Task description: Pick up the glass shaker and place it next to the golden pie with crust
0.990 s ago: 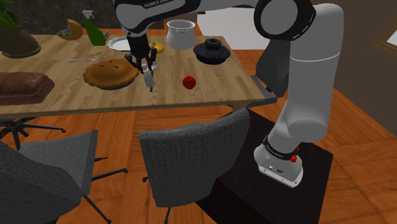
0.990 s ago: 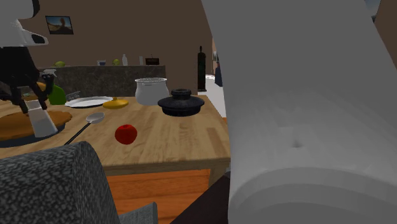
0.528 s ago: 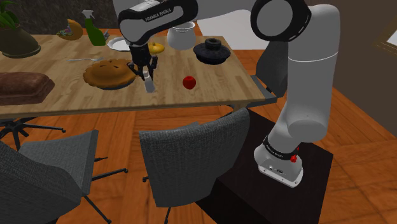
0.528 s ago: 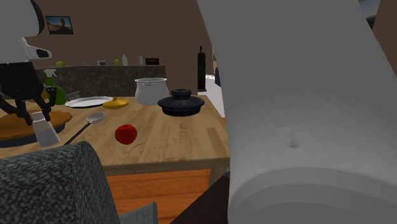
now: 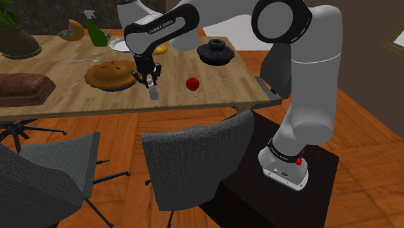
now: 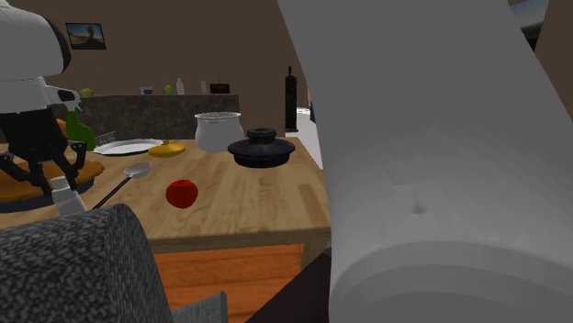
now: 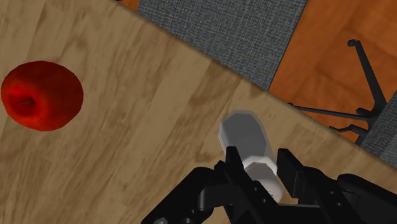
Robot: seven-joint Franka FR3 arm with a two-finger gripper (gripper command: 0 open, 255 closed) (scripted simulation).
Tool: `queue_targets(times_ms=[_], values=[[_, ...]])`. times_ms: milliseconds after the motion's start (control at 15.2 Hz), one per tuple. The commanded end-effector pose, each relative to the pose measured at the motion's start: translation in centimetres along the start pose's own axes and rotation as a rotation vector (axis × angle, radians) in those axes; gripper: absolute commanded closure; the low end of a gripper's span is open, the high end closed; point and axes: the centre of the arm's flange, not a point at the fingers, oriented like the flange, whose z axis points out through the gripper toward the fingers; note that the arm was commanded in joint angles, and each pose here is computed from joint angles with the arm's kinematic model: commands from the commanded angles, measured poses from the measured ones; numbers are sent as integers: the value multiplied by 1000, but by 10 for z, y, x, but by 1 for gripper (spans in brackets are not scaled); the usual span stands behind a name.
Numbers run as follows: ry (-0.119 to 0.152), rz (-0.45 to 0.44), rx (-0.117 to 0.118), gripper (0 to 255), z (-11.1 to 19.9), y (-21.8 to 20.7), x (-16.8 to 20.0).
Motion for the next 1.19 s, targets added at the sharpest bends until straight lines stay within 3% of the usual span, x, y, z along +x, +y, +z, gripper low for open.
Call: queue_targets(times_ms=[0, 330, 396, 726, 990, 1122], values=[[1, 0, 0, 255, 2, 0, 1], [1, 0, 0, 255, 2, 0, 1], [1, 0, 0, 0, 2, 0, 1], [1, 0, 0, 0, 2, 0, 1], [1, 0, 0, 0, -48, 0, 0], [1, 0, 0, 0, -48, 0, 0]])
